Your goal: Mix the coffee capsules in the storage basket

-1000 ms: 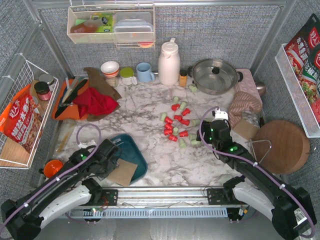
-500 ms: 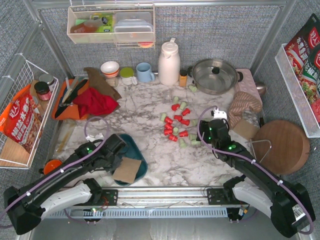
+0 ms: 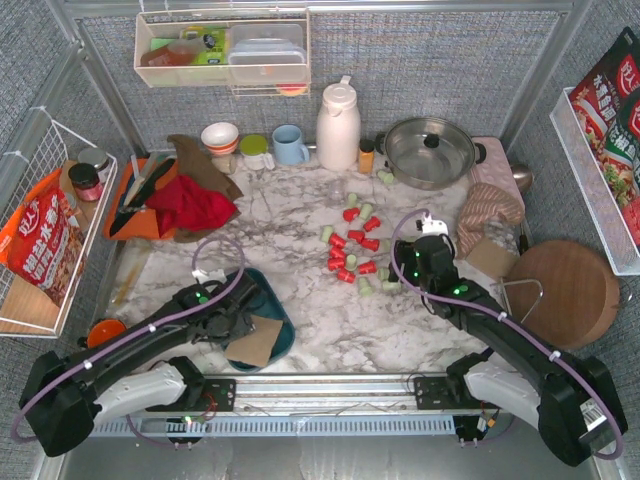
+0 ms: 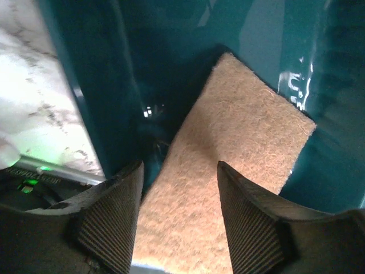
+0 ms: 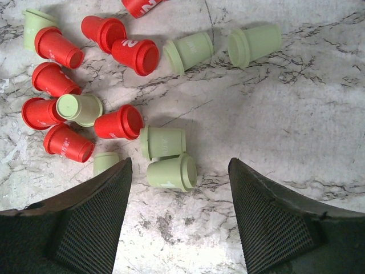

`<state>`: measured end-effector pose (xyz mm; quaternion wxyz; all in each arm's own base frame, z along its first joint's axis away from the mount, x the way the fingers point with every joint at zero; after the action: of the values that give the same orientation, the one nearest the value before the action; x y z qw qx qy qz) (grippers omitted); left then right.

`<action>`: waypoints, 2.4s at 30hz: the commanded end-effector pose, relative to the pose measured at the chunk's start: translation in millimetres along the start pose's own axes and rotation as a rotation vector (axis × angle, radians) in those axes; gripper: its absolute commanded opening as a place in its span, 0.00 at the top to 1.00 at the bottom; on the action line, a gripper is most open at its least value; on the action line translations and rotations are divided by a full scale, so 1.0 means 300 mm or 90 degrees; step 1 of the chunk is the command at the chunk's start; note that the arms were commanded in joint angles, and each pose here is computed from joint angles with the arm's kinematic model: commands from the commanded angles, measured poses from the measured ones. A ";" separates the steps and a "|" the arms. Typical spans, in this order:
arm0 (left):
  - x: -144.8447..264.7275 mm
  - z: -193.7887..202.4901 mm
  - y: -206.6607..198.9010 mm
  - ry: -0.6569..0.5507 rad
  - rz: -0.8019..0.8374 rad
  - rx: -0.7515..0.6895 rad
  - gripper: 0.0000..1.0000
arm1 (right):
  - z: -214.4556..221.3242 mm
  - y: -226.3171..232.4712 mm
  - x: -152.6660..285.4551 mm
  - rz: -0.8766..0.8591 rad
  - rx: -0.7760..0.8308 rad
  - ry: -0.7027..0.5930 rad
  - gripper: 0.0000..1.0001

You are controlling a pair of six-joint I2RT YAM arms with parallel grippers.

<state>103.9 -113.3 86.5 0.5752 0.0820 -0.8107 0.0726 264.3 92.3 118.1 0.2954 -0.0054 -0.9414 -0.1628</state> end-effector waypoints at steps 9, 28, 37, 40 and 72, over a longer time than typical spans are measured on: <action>-0.098 0.008 -0.043 0.077 0.046 -0.075 0.31 | -0.005 0.027 -0.006 -0.022 0.012 0.010 0.27; 0.012 -0.125 -0.106 -0.010 0.073 -0.036 1.00 | -0.001 0.021 -0.014 -0.012 0.016 0.013 0.27; 0.105 -0.265 -0.133 -0.123 0.075 -0.040 1.00 | -0.001 0.019 -0.013 -0.010 0.017 0.014 0.27; 0.167 -0.340 -0.179 -0.189 0.122 -0.068 1.00 | -0.004 0.026 -0.011 -0.019 0.017 0.012 0.27; 0.447 -0.321 -0.603 -0.653 0.654 -0.917 1.00 | 0.023 0.552 0.280 -0.700 0.472 -0.038 0.35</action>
<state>187.6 -266.3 232.0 0.0525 -0.6015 -0.7647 -0.2252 222.0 229.3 211.4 0.1313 0.5149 -0.8471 -0.0012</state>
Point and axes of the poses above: each gripper's point midway between its finger pads, its own x axis back along the fingers, its own y axis along the line the jaws close on, z = x × y, the point moved 3 cm from there along x, back along the fingers, and after that the axes turned 9 degrees about -x, right-handed, at the moved point
